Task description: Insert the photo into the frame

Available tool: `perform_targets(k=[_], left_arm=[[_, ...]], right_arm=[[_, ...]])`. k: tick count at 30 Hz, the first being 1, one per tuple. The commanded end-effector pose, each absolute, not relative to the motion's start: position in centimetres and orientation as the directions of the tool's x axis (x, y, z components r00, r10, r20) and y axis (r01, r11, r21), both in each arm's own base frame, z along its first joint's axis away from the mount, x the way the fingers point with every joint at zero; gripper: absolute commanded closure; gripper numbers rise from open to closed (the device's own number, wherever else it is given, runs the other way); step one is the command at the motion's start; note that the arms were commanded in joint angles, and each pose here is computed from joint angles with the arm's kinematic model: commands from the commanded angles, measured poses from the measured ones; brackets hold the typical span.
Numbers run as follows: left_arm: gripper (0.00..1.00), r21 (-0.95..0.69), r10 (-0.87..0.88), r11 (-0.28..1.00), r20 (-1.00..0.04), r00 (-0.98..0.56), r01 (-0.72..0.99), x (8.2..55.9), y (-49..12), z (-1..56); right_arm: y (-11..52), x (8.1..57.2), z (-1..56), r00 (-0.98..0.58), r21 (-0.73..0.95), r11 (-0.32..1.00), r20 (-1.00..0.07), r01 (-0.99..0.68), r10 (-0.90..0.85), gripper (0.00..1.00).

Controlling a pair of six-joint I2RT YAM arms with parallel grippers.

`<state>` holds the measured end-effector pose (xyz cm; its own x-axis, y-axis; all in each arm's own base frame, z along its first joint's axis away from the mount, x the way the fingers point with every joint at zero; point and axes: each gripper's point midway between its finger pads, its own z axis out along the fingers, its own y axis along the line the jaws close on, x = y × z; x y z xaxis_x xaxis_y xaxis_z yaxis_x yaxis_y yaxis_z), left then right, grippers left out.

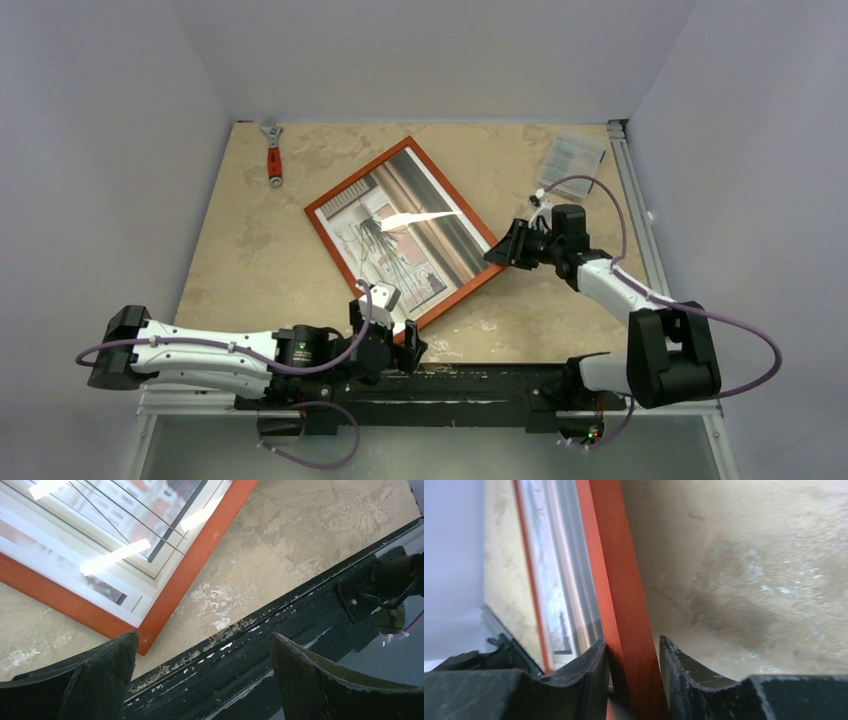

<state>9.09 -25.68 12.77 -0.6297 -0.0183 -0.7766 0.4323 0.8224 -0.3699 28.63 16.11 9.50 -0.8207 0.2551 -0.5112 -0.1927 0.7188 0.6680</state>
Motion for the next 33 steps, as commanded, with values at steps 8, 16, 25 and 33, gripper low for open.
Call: perform_targets(k=[8, 16, 25, 33], left_arm=[[0.0, -0.362, -0.037, 0.851, -0.763, -0.645, 0.38, 9.3, -27.0, 14.0], [0.0, -0.373, -0.052, 0.854, -0.756, -0.652, 0.364, 9.6, -27.3, 14.3], [0.0, -0.468, -0.217, 0.868, -0.657, -0.722, 0.165, 12.3, -24.2, 12.3], [0.04, -0.487, -0.41, 0.866, -0.555, -0.724, -0.118, 13.5, -17.7, 8.5]], right_arm=[[10.6, 30.9, 3.7, -0.799, 0.427, 0.903, -0.528, 0.043, 0.287, 0.48], [8.6, 31.9, 4.0, -0.773, 0.349, 0.926, -0.546, 0.143, 0.325, 0.25], [9.8, 31.1, 5.7, -0.793, 0.391, 0.918, -0.539, 0.062, 0.283, 0.07], [9.6, 28.9, 5.6, -0.814, 0.395, 0.915, -0.5, 0.089, 0.295, 0.07]])
